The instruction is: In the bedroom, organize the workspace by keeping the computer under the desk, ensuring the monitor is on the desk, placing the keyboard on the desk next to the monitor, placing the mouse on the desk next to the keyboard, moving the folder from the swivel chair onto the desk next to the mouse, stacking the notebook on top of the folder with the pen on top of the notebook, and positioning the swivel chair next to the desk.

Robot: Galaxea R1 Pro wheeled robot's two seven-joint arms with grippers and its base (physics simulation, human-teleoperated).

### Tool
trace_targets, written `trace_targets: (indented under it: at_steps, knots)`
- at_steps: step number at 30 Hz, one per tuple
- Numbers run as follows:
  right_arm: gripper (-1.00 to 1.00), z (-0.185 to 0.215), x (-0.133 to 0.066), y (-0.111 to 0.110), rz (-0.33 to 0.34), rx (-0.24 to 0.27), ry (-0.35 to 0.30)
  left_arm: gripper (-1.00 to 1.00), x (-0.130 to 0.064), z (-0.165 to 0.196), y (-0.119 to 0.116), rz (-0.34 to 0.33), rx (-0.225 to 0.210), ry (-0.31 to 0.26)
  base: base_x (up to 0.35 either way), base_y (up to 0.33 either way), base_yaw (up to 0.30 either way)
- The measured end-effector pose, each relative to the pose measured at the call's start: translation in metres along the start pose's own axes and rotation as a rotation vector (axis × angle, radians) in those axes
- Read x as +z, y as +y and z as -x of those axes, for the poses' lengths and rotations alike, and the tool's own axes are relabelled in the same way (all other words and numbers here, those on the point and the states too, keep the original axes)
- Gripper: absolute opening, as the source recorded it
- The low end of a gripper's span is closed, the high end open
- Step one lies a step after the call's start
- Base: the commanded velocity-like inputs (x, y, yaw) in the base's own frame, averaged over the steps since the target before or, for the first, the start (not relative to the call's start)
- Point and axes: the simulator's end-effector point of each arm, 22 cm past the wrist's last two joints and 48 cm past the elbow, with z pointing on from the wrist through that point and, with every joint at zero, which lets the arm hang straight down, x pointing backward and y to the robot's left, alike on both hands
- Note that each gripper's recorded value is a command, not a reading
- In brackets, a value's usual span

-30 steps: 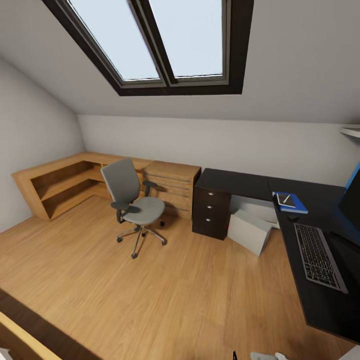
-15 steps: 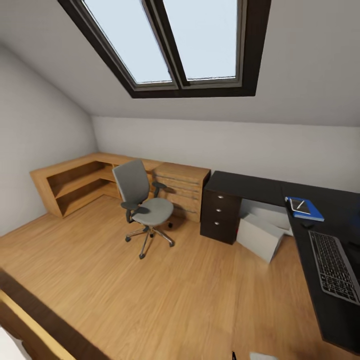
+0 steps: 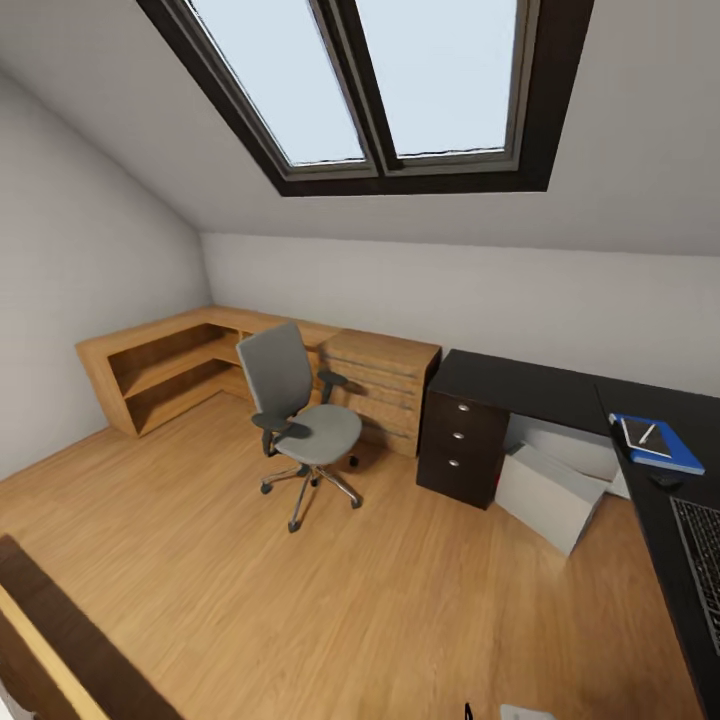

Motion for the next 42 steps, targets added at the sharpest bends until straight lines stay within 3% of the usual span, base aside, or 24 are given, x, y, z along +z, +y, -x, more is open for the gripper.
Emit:
trace_targets:
  at_steps: [29,42]
  knots:
    - [1.0,0.0003,0.0006,-0.0033,-0.004,-0.001,-0.001,1.0,-0.0001,-0.0006,-0.0004,-0.001,0.0,0.002,0.325,-0.132,0.215]
    - [1.0,0.0005,0.001,-0.0042,-0.006,-0.001,-0.001,1.0,0.0,-0.0012,-0.0026,-0.004,0.003,0.003,0.096,-0.078,0.116]
